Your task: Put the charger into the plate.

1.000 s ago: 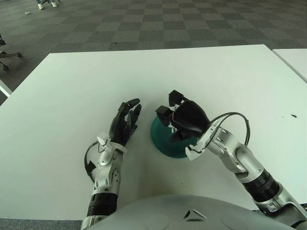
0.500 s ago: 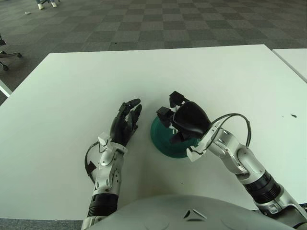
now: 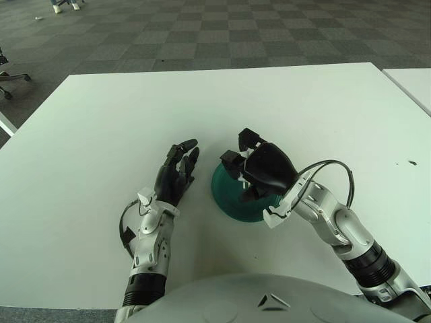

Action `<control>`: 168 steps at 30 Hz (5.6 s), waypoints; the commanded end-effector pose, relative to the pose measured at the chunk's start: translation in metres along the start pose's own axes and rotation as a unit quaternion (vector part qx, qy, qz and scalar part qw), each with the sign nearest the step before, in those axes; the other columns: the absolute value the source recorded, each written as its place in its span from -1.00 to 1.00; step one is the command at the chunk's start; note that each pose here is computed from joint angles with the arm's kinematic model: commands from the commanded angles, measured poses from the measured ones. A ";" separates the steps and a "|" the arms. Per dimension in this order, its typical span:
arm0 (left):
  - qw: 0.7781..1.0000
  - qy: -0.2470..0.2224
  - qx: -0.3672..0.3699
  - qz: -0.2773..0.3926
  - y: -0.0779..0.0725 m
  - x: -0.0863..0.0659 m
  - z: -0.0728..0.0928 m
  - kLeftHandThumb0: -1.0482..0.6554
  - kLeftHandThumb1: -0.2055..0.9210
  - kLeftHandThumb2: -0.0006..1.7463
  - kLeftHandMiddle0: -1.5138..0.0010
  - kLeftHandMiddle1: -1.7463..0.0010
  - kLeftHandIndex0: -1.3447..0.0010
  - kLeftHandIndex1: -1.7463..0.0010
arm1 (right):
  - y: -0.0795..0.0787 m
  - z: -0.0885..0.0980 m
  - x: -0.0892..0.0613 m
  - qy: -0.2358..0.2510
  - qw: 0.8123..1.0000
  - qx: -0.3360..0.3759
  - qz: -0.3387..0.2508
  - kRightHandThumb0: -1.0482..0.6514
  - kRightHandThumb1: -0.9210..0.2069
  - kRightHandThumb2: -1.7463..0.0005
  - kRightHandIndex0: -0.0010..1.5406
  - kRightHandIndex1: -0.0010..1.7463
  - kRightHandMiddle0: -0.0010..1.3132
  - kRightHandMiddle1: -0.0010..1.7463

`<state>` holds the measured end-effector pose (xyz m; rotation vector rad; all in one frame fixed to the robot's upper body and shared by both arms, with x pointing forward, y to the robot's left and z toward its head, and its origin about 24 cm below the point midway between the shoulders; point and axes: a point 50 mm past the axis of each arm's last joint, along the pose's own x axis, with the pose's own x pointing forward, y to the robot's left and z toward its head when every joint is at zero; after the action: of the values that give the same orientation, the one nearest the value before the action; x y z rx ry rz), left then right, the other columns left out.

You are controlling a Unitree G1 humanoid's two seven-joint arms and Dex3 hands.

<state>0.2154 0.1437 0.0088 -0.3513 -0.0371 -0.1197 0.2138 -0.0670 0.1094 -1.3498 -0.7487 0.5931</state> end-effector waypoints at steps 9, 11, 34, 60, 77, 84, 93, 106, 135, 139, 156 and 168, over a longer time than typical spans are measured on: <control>1.000 0.004 0.005 0.004 -0.001 -0.002 -0.001 -0.76 1.00 -0.32 0.44 0.99 0.59 -0.25 | -0.004 -0.001 -0.002 0.001 1.000 -0.004 -0.007 -0.26 -0.30 -0.18 0.54 1.00 -0.28 0.96; 1.000 0.004 0.005 0.004 -0.001 -0.002 -0.001 -0.76 1.00 -0.32 0.44 0.99 0.59 -0.25 | 0.022 0.011 -0.021 -0.043 0.991 0.109 0.068 -0.38 -0.44 -0.15 0.23 0.60 -0.42 0.61; 1.000 0.004 0.005 0.004 -0.001 -0.001 -0.001 -0.76 1.00 -0.32 0.43 0.99 0.59 -0.25 | 0.030 0.014 -0.032 -0.071 0.978 0.171 0.101 -0.89 -1.00 -0.04 -1.00 -1.00 -1.00 -0.99; 1.000 0.004 0.005 0.005 0.002 -0.004 0.000 -0.76 1.00 -0.32 0.43 0.99 0.59 -0.25 | -0.041 -0.003 -0.010 -0.005 0.999 0.020 -0.034 -0.95 -1.00 0.15 -1.00 -1.00 -1.00 -1.00; 1.000 0.003 0.006 0.005 0.003 -0.008 0.001 -0.76 1.00 -0.32 0.43 0.99 0.59 -0.25 | -0.065 -0.023 -0.012 0.190 0.944 0.246 -0.108 -0.83 -1.00 0.08 -1.00 -1.00 -1.00 -1.00; 1.000 0.003 0.006 0.005 0.003 -0.011 0.001 -0.76 1.00 -0.32 0.43 0.99 0.59 -0.25 | -0.039 -0.046 -0.061 0.331 0.822 0.421 -0.193 -0.76 -1.00 -0.02 -1.00 -1.00 -1.00 -1.00; 1.000 0.004 0.006 0.006 0.005 -0.016 0.000 -0.76 1.00 -0.32 0.43 0.99 0.59 -0.25 | 0.004 -0.078 -0.102 0.364 0.727 0.472 -0.341 -0.76 -1.00 -0.11 -0.88 -0.98 -0.99 -0.68; 1.000 0.005 0.006 0.006 0.010 -0.021 0.000 -0.76 1.00 -0.32 0.43 0.99 0.59 -0.25 | 0.023 -0.063 -0.130 0.379 0.691 0.490 -0.373 -0.88 -1.00 0.00 -0.84 -0.98 -1.00 -0.43; 1.000 0.004 0.003 0.002 -0.014 -0.040 -0.008 -0.76 1.00 -0.32 0.43 0.99 0.59 -0.25 | 0.063 -0.070 -0.144 0.377 0.716 0.487 -0.327 -0.85 -1.00 -0.09 -0.82 -0.98 -1.00 -0.52; 1.000 0.004 0.003 0.002 -0.024 -0.045 -0.011 -0.76 1.00 -0.32 0.43 0.99 0.59 -0.25 | 0.064 -0.071 -0.146 0.362 0.713 0.508 -0.319 -0.86 -1.00 -0.09 -0.83 -0.99 -1.00 -0.54; 0.986 0.003 0.120 0.116 -0.010 -0.077 -0.007 -0.76 1.00 0.11 0.58 1.00 0.97 0.07 | 0.081 -0.068 -0.128 0.354 0.716 0.531 -0.283 -0.90 -1.00 -0.04 -0.83 -0.99 -1.00 -0.40; 0.973 -0.018 0.173 0.150 -0.001 -0.079 0.004 -0.74 1.00 0.16 0.67 1.00 1.00 0.23 | 0.091 -0.063 -0.089 0.320 0.708 0.577 -0.251 -0.88 -1.00 -0.05 -0.84 -1.00 -1.00 -0.47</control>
<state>0.1406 0.1498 0.0082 -0.0359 -0.0575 0.1662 0.2074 -0.1636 0.0151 -0.0860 -0.0911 0.0172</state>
